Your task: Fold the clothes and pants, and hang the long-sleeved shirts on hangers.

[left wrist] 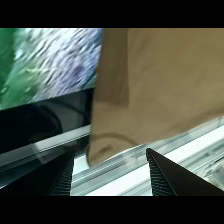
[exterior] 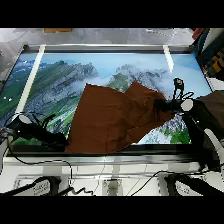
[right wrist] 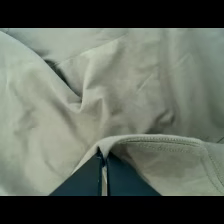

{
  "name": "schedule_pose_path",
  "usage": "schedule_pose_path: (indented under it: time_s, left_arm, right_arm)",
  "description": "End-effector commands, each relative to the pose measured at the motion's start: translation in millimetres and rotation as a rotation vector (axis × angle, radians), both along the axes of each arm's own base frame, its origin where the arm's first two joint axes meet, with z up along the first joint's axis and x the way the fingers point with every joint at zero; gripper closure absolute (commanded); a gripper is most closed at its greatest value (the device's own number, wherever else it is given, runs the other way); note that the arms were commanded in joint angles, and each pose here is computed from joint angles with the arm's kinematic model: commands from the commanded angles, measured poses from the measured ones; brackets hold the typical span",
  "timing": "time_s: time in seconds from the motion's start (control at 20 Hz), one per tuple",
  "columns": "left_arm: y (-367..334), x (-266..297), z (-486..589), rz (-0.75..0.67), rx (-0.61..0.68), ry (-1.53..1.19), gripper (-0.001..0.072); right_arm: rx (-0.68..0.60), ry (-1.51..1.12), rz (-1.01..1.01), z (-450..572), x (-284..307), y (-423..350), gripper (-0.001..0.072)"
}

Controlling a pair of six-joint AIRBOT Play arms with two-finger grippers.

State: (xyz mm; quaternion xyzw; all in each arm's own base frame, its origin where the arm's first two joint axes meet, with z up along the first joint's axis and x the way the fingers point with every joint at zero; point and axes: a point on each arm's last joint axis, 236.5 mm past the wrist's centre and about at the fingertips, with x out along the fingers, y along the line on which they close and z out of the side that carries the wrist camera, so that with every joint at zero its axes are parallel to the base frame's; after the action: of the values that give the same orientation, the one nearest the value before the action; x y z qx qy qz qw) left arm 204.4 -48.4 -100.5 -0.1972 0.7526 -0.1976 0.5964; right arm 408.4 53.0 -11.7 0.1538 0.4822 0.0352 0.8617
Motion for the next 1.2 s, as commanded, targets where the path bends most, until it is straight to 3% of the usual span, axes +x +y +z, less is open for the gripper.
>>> schedule_pose_path:
  time_s: [0.0,0.15,0.2,0.3,0.4,0.5,0.75,1.15]
  left_arm:
    - [3.4,-11.0,-11.6,-0.014,0.023,0.013,0.0235]
    - [1.6,-21.1,-24.3,0.004,0.035,0.024,0.0236]
    - [1.1,-23.4,-26.4,0.006,0.036,0.028,0.0256]
    - [-2.9,-19.7,-25.6,0.021,0.020,0.016,0.0375]
    - [-12.4,-8.3,-22.0,0.019,-0.030,-0.044,0.0395]
    - [-21.1,10.8,-17.7,0.060,-0.071,-0.112,0.0700]
    - [-37.9,60.9,11.1,0.142,-0.180,-0.265,0.0698]
    - [-25.3,153.7,88.4,0.177,-0.203,-0.542,0.0698]
  right_arm:
    - [0.003,0.014,0.005,-1.3,-2.9,1.5,0.0700]
    - [0.004,0.032,0.011,-3.4,-6.8,2.4,0.0700]
    - [0.005,0.039,0.013,-4.1,-8.2,2.8,0.0700]
    - [0.005,0.050,0.017,-5.5,-10.7,3.3,0.0700]
    - [0.006,0.060,0.020,-6.6,-12.8,3.6,0.0700]
    - [0.005,0.060,0.023,-5.8,-13.5,3.9,0.0700]
    - [-0.038,0.026,0.087,1.7,-13.7,3.1,0.0700]
    - [-0.042,-0.121,0.061,43.7,21.3,0.6,0.0700]
